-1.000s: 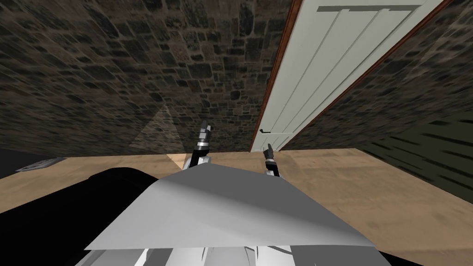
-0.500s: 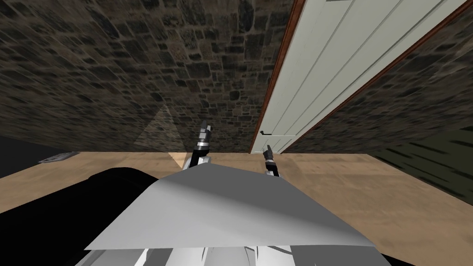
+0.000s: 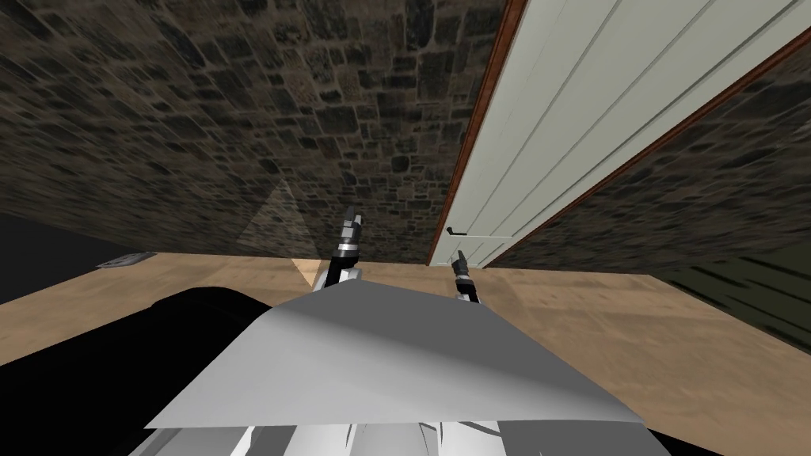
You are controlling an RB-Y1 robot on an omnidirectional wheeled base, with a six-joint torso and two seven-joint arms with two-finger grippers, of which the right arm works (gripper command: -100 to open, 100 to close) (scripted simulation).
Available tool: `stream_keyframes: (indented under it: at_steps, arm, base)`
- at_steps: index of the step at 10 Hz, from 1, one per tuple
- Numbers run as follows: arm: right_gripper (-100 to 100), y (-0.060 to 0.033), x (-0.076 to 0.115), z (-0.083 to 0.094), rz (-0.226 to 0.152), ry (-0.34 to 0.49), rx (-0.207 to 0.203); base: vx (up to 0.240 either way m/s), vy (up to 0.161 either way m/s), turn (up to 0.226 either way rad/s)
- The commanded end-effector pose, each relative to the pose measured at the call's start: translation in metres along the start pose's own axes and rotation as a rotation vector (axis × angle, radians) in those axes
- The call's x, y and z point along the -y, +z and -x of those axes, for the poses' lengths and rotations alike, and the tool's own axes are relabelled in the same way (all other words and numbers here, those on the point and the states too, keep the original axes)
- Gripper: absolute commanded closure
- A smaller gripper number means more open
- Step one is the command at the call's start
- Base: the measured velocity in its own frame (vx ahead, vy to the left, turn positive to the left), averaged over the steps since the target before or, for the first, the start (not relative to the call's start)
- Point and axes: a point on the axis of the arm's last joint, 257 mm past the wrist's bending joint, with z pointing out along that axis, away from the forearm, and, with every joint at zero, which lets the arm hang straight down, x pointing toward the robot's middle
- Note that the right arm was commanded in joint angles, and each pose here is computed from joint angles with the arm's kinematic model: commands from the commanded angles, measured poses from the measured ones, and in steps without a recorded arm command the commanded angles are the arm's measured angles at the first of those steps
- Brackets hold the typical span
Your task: Pull the door open
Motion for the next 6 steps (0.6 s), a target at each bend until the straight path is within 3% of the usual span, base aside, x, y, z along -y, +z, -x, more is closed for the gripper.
stream_keyframes:
  at_steps: [1,6]
  arm:
    - [-100,-0.0008,0.006,0.004,-0.012,-0.005,0.001]
    - [-100,-0.0041,0.024,0.015,-0.047,-0.021,0.004]
  base:
    - [0.066,-0.083,0.078]
    - [0.069,-0.075,0.066]
